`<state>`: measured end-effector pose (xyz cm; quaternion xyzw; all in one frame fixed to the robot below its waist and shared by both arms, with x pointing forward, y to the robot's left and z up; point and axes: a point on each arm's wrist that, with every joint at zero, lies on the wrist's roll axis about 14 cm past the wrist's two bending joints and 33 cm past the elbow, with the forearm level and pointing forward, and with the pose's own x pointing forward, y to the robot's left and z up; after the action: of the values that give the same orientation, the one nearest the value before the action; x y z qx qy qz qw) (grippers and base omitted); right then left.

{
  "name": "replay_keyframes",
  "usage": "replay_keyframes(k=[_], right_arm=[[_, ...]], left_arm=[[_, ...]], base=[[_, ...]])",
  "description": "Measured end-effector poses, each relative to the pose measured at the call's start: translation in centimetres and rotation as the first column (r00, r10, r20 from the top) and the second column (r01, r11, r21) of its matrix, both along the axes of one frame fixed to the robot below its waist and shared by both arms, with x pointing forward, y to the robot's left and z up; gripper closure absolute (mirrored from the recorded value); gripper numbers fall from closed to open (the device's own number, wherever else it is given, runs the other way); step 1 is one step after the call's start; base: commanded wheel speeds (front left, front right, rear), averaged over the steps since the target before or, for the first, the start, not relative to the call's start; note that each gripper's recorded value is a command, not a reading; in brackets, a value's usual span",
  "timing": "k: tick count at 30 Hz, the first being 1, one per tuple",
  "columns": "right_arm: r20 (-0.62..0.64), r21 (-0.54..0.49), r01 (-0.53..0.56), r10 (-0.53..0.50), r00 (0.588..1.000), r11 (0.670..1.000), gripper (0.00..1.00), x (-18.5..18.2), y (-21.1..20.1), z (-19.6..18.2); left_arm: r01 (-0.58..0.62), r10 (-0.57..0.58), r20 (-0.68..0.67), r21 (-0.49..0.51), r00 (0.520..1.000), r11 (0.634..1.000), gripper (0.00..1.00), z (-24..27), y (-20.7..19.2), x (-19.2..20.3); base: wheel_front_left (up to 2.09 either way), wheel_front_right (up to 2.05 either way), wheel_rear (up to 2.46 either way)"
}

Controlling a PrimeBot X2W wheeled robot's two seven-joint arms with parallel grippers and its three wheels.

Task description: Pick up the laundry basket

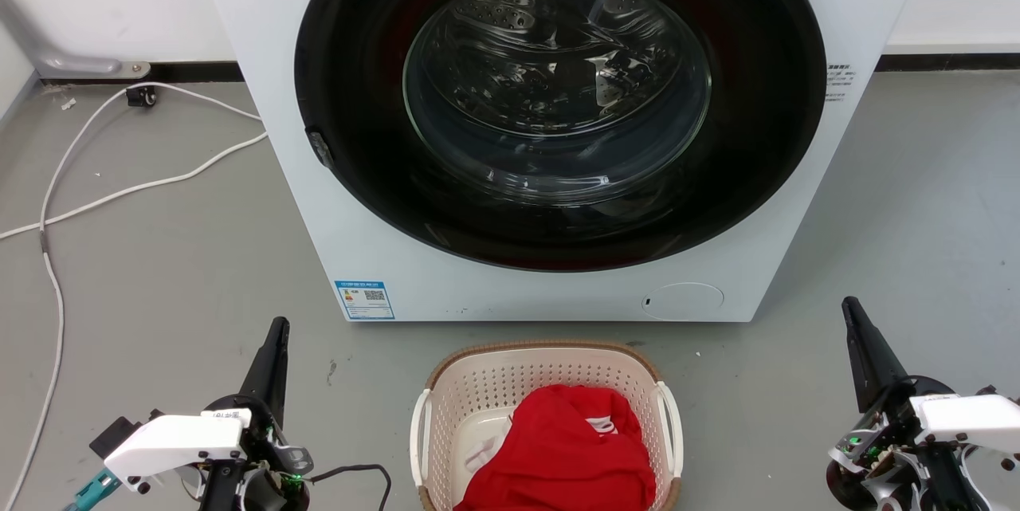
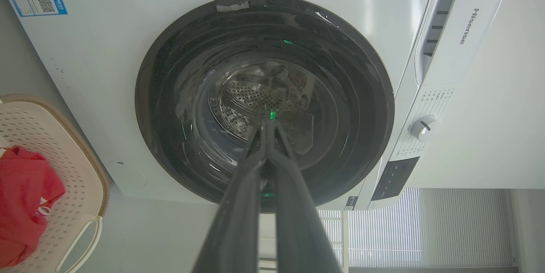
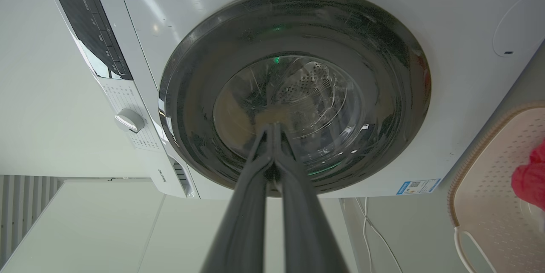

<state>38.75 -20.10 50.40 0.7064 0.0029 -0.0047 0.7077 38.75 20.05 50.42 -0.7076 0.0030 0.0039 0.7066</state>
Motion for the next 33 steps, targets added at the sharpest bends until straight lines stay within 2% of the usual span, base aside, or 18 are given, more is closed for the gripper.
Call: replay_keyframes(k=[19, 20, 24, 33], right_arm=[[0.0, 0.0, 0.0, 0.0, 1.0, 1.0, 1.0, 0.0, 0.0, 0.0], [-0.005, 0.001, 0.0, 0.0, 1.0, 1.0, 0.0, -0.1, 0.0, -0.2], [-0.054, 0.004, 0.006, -0.006, 0.999, 1.0, 0.0, -0.9, 0.0, -1.8], [-0.033, -0.035, 0.015, -0.016, 0.999, 0.999, 0.0, -0.6, 0.4, -1.1]], left_arm=[[0.0, 0.0, 0.0, 0.0, 1.0, 1.0, 1.0, 0.0, 0.0, 0.0], [0.0, 0.0, -0.005, -0.001, 1.0, 1.0, 0.0, -0.2, 0.0, -0.1], [0.002, -0.002, -0.055, -0.007, 0.998, 1.0, 0.0, -1.9, -0.3, -0.8], [0.021, -0.02, -0.039, 0.03, 0.999, 0.999, 0.0, -1.3, -1.7, -0.5]], base=[[0.0, 0.0, 0.0], [0.0, 0.0, 0.0], [0.0, 0.0, 0.0], [0.0, 0.0, 0.0]])
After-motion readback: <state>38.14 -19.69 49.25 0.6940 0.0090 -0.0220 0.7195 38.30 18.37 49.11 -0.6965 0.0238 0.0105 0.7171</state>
